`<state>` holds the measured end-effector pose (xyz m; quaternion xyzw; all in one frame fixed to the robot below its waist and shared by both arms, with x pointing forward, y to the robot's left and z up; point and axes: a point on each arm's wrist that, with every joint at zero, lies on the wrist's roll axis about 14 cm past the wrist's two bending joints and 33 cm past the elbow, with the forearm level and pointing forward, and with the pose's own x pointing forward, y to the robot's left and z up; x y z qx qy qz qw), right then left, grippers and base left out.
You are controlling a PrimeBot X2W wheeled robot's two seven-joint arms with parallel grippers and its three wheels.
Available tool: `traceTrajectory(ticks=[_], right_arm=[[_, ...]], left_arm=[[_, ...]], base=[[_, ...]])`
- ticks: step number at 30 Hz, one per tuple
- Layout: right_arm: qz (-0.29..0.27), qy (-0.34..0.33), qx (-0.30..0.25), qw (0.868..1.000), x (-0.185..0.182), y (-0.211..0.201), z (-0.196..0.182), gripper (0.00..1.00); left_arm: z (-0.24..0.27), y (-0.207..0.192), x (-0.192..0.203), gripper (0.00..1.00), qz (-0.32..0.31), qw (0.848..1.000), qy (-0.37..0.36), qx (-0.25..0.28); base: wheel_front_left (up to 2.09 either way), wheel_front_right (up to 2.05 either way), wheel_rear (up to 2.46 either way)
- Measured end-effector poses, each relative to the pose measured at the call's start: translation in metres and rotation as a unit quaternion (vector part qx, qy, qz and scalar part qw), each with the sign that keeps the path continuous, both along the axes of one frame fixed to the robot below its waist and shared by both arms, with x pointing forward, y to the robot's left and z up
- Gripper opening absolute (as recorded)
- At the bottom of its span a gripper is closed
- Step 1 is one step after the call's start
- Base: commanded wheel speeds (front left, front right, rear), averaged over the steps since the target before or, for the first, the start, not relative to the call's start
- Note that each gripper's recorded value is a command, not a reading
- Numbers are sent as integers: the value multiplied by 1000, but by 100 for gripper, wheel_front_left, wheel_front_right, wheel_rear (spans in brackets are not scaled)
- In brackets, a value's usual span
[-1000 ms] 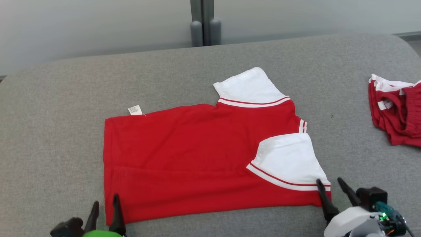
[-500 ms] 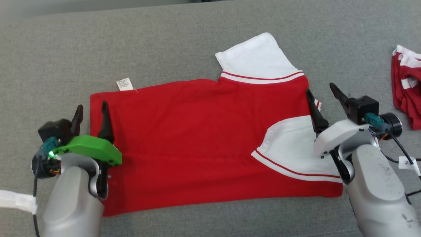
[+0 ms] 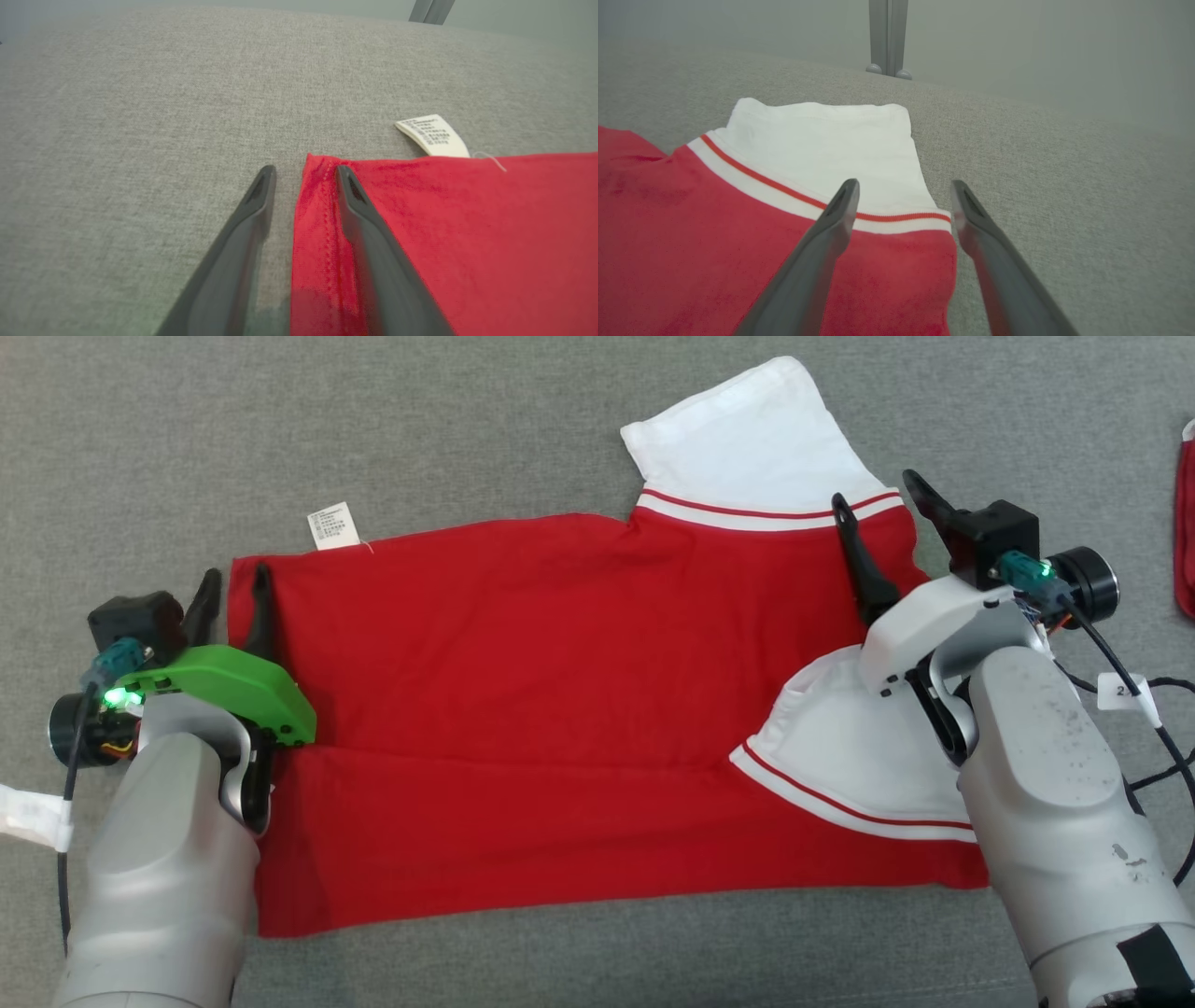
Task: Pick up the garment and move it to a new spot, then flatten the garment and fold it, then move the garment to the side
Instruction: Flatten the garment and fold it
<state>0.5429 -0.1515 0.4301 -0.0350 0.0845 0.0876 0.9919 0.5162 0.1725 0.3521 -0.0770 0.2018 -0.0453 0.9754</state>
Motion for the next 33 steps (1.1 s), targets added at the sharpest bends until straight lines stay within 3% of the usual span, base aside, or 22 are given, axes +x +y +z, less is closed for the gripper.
traceTrajectory(ticks=[14,22,23,24,25,29,33], right_arm=[[31,48,-48,997,69,25,3,100],[29,123,-40,991,88,38,-35,100],[34,127,-44,990,89,41,-38,48],[35,127,-42,990,91,43,-39,15],[35,124,-40,991,93,44,-39,0],[29,82,-34,996,102,37,-30,0],[13,-11,-21,1000,115,26,9,0]], left_arm=[[32,-6,12,0,-21,998,-60,-5],[24,0,6,0,-15,998,-55,-7],[23,2,5,0,-13,998,-54,-7],[22,3,4,0,-10,999,-53,-7],[21,4,4,0,-9,999,-52,-7],[18,7,2,0,-8,999,-49,-6],[36,10,11,0,3,997,-80,-14]], base=[[0,0,0],[0,0,0],[0,0,0],[0,0,0],[0,0,0],[0,0,0],[0,0,0]])
